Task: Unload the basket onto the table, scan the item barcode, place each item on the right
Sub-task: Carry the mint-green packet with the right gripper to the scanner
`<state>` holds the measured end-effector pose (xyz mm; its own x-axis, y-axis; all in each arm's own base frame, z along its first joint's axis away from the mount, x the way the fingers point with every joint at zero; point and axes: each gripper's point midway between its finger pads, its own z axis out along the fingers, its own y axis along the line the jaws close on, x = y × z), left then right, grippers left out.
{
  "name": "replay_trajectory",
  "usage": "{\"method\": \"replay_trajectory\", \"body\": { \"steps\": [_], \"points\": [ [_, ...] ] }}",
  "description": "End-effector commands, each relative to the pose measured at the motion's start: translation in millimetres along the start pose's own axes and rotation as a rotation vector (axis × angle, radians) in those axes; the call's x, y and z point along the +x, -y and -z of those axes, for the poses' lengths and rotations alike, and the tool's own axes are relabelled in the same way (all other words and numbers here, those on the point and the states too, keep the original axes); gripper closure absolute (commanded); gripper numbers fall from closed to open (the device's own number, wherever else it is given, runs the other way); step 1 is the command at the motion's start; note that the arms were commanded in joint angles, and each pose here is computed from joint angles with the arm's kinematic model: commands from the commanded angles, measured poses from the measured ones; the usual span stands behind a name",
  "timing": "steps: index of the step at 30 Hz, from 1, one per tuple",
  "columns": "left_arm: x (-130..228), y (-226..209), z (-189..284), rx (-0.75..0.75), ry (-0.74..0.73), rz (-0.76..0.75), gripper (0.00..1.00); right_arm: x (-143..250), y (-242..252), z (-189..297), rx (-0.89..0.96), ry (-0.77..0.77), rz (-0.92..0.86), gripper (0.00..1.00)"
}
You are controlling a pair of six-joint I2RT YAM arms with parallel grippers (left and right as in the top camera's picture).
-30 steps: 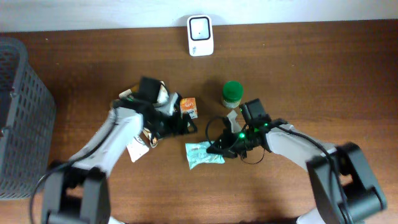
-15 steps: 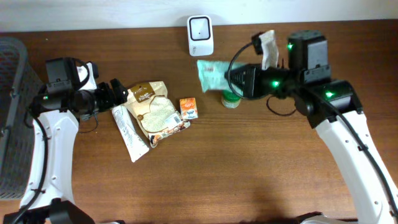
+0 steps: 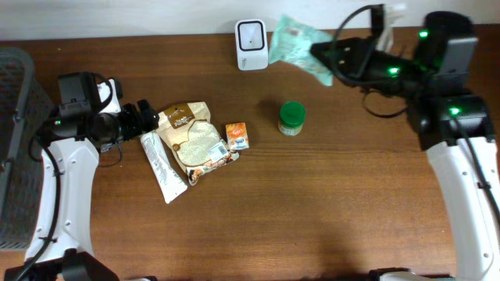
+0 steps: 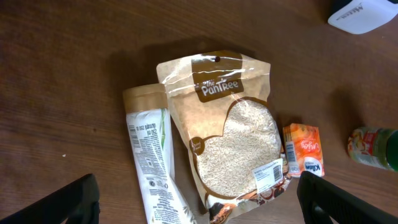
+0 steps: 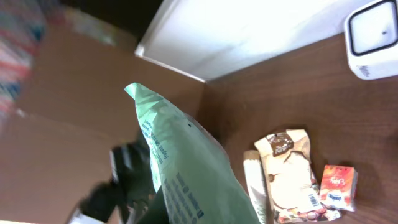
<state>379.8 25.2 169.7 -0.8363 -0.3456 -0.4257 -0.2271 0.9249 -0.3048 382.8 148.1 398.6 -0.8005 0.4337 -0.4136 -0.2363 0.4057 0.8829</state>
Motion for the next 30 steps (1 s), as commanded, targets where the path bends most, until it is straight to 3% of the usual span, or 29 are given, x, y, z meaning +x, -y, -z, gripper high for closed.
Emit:
{"method": "replay_trajectory", "body": {
  "steps": [1,5,8,11,15,19,26,30],
  "points": [
    [-2,-2,2,-0.008,0.008,-0.018,0.01,9,-30,22,-0.139,-0.101,-0.055,0.96],
    [-2,-2,2,-0.008,0.008,-0.018,0.01,10,-32,23,-0.150,-0.109,-0.027,0.96],
    [-2,-2,2,-0.008,0.007,-0.018,0.01,-1,-12,14,-0.050,-0.025,0.078,0.96],
    [-2,-2,2,-0.008,0.007,-0.018,0.01,3,19,-22,0.102,-0.005,0.128,0.96],
    [-2,-2,2,-0.008,0.007,-0.018,0.01,6,24,-87,0.182,-0.139,0.201,0.96],
    [-2,-2,2,-0.008,0.007,-0.018,0.01,-30,51,-109,0.513,-0.085,0.430,0.96],
    [-2,-2,2,-0.008,0.007,-0.018,0.01,-85,96,-165,1.037,0.100,1.074,0.96],
    [-2,-2,2,-0.008,0.007,-0.018,0.01,-100,114,-203,1.105,0.121,1.302,0.95]
  ]
}}
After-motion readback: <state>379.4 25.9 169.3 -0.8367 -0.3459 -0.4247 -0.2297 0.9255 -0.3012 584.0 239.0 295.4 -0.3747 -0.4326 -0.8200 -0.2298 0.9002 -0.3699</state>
